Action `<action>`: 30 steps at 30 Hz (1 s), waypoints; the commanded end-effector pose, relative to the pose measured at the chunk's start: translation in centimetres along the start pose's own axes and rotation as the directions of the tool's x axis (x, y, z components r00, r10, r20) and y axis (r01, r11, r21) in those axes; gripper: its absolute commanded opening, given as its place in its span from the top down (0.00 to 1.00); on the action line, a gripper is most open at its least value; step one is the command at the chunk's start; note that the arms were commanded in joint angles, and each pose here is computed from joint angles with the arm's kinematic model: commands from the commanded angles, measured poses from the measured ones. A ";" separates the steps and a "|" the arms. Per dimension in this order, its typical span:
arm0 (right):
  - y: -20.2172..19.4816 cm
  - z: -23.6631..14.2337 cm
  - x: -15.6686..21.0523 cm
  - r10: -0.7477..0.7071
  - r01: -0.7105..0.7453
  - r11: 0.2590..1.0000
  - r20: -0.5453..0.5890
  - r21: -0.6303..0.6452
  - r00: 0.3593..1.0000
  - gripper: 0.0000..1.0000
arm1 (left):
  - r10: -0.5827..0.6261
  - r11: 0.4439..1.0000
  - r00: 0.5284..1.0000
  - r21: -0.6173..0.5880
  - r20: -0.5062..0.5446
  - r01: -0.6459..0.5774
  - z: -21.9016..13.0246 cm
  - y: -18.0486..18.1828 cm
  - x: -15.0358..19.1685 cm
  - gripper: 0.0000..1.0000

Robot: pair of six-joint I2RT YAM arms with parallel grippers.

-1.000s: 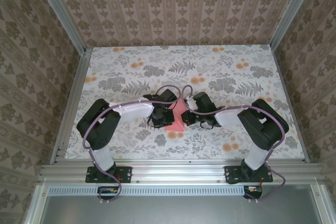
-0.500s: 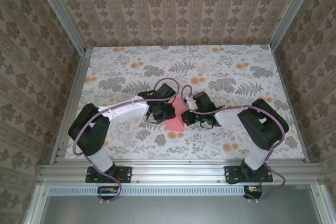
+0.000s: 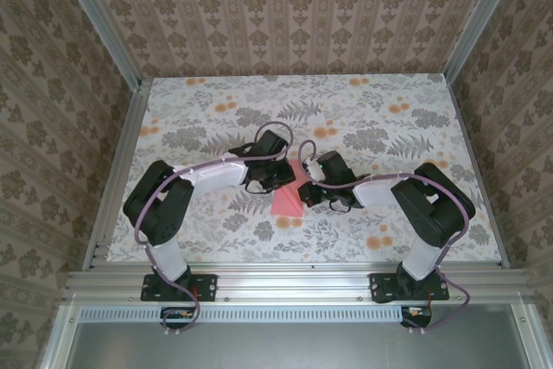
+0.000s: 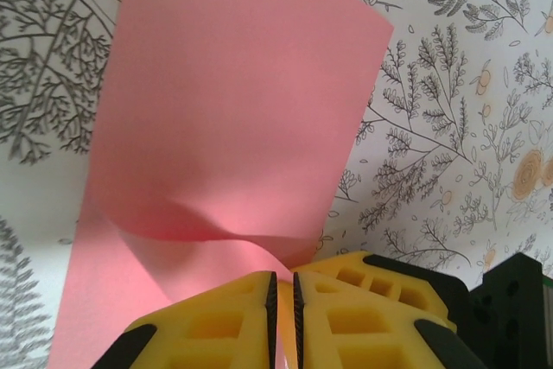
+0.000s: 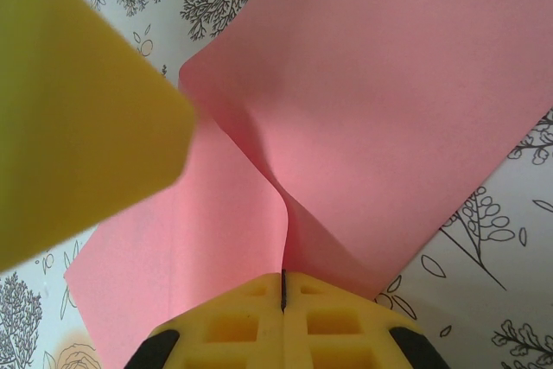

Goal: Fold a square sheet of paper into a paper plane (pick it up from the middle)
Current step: Fold the triangle a second time at the center of the table.

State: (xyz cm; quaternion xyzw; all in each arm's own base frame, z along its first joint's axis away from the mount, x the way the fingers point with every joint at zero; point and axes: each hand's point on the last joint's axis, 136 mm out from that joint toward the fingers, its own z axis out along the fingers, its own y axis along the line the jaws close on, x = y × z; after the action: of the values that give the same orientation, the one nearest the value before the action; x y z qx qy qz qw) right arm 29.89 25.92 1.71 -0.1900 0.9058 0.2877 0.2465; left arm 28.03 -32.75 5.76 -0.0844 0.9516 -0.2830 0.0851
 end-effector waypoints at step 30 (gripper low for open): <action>-1.2 0.2 1.5 0.052 -0.049 0.997 -0.070 0.052 0.996 0.90 | -0.094 0.993 0.995 -0.079 -0.039 0.090 3.8 5.7 1.9 0.85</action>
State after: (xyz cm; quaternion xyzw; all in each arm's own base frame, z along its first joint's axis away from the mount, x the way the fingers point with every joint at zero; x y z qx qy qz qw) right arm 29.98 25.97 1.68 -0.1861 0.9073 0.2880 0.2434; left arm 27.61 -32.25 1.94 -0.1102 0.9470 -0.2940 0.0687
